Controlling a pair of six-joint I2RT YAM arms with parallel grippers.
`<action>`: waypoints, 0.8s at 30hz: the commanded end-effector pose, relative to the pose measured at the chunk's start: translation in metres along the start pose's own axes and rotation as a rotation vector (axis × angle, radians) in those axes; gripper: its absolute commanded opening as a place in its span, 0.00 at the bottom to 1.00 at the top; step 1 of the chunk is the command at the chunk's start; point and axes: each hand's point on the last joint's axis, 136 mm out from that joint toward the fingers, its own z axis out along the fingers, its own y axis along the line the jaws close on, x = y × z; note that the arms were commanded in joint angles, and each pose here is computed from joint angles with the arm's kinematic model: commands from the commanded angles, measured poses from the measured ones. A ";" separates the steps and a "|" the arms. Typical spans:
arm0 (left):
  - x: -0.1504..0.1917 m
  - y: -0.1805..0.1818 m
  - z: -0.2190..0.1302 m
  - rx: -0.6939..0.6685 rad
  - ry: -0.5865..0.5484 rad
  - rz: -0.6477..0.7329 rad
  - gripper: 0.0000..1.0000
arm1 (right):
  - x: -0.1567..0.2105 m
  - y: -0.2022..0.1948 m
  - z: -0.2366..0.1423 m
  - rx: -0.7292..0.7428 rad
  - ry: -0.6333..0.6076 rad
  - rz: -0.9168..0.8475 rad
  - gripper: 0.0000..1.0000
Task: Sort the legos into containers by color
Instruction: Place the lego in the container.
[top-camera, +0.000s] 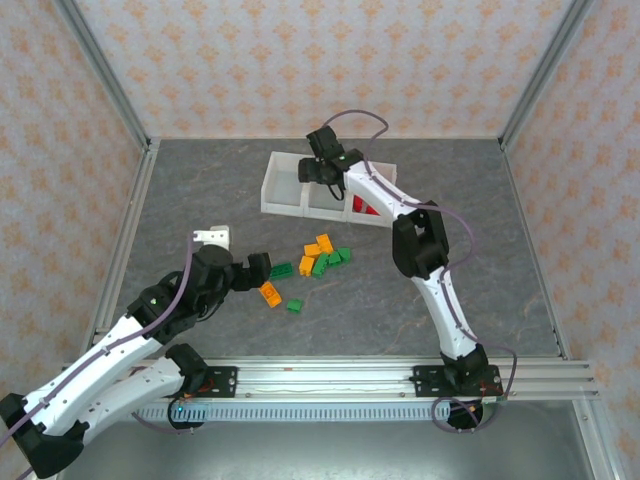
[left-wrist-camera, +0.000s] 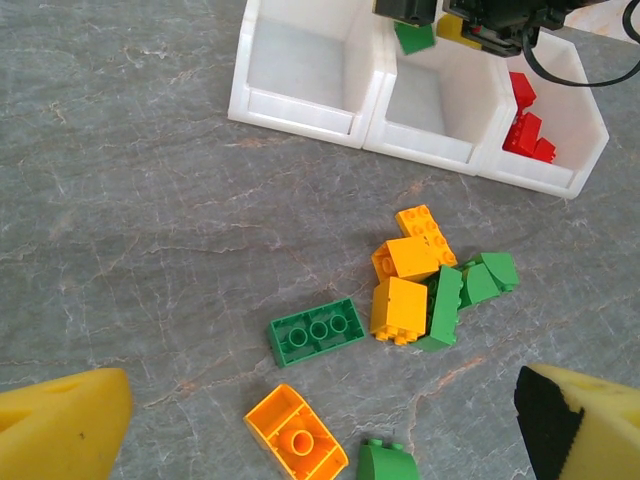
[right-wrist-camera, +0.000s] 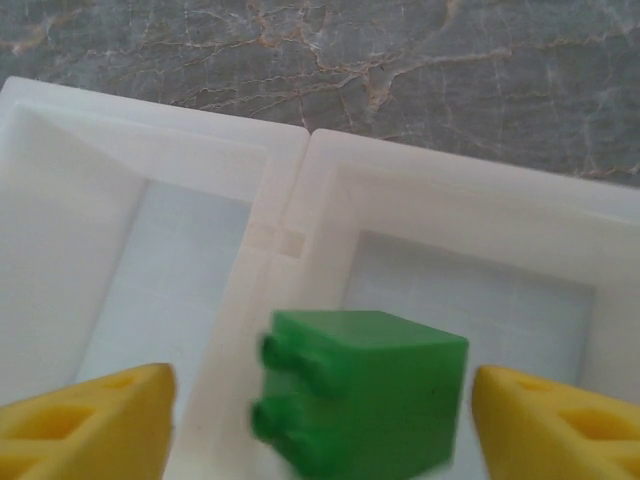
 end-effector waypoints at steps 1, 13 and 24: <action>-0.001 -0.001 0.001 0.006 -0.009 -0.003 0.99 | -0.025 -0.002 -0.031 0.018 -0.049 0.028 0.85; 0.004 -0.005 0.007 0.018 0.020 0.008 0.99 | -0.057 0.009 -0.113 -0.049 -0.108 0.053 0.96; 0.031 -0.022 0.038 0.036 0.178 0.054 0.99 | -0.044 -0.015 -0.221 -0.066 -0.195 0.149 0.95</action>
